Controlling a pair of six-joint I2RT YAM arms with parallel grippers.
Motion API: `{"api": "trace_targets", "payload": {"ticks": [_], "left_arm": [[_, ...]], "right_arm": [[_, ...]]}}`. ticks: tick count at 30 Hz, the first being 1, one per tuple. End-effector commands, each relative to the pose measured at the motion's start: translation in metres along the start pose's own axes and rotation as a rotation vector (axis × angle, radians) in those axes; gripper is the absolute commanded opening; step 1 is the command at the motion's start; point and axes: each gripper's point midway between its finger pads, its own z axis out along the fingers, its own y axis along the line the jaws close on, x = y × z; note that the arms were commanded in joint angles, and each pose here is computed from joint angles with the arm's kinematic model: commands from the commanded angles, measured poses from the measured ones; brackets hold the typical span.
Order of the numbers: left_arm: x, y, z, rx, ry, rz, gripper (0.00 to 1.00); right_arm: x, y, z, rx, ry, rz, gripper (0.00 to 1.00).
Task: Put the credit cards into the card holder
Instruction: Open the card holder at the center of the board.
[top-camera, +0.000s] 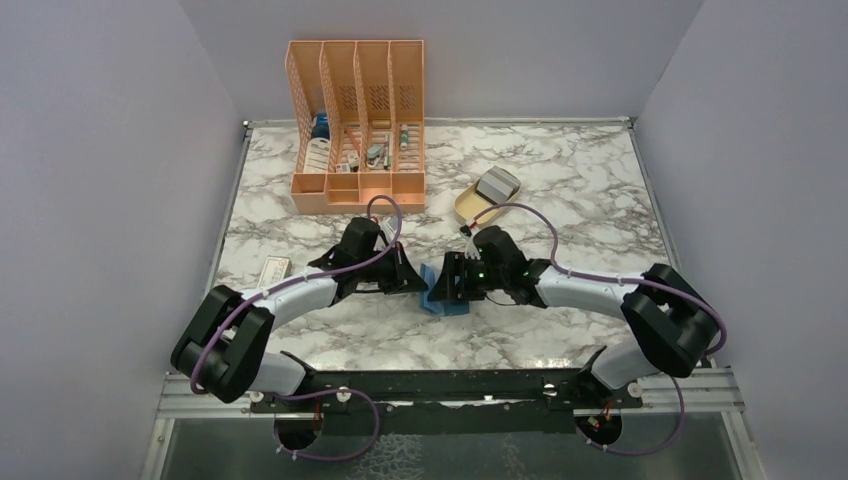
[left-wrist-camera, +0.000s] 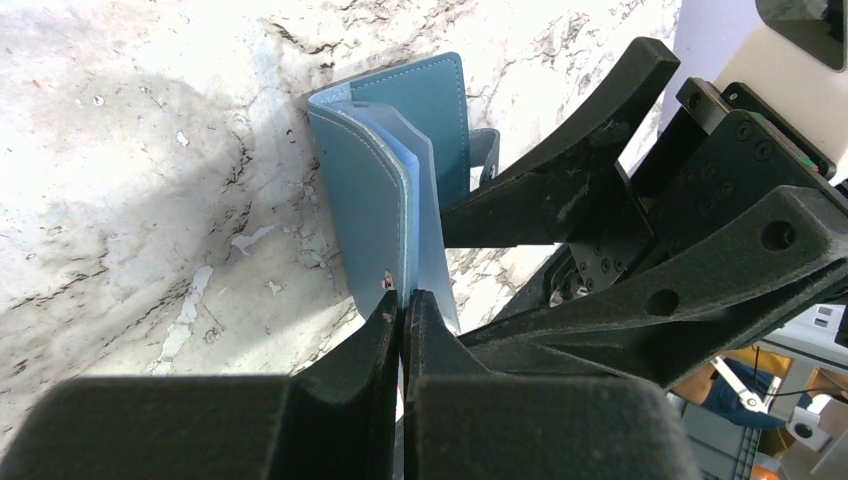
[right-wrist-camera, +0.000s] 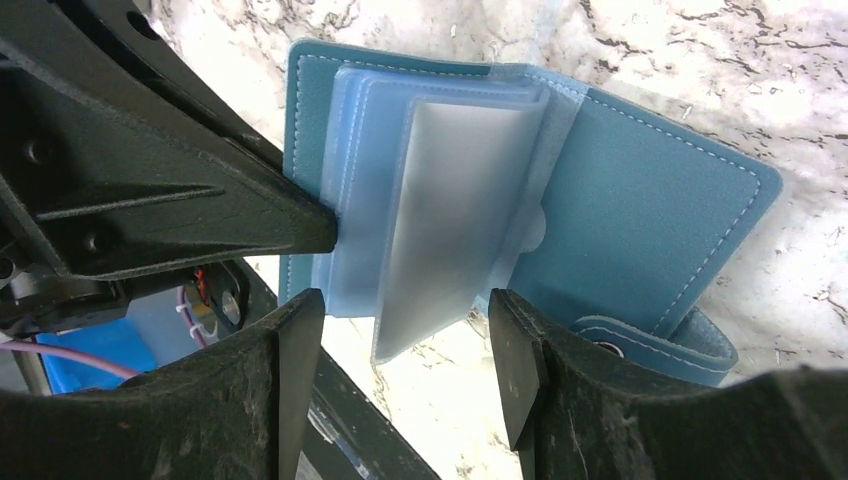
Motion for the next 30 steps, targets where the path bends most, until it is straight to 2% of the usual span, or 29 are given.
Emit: {"api": "trace_targets", "payload": {"ticks": [1,8,17,21,27,30], "left_arm": [[0.000,0.001,0.003,0.004,-0.006,0.005,0.00],[0.001,0.002,0.002,0.001,-0.005,0.013,0.00],[0.000,0.000,0.001,0.001,-0.008,0.014,0.00],[-0.001,0.000,0.002,-0.004,-0.009,0.015,0.12],[-0.002,0.003,0.005,-0.014,0.003,0.025,0.30],[-0.003,0.005,0.008,-0.021,0.005,0.026,0.32]], "right_arm": [[0.002,0.003,0.007,-0.016,0.014,0.003,0.62],[0.008,-0.005,0.013,-0.003,0.026,0.019,0.59],[0.011,-0.027,0.012,0.088,0.007,0.023,0.48],[0.011,-0.032,0.010,0.116,-0.001,0.018,0.44],[0.011,-0.035,0.010,0.126,-0.003,0.009,0.43],[0.011,-0.036,0.010,0.133,-0.004,0.002,0.43]]}}
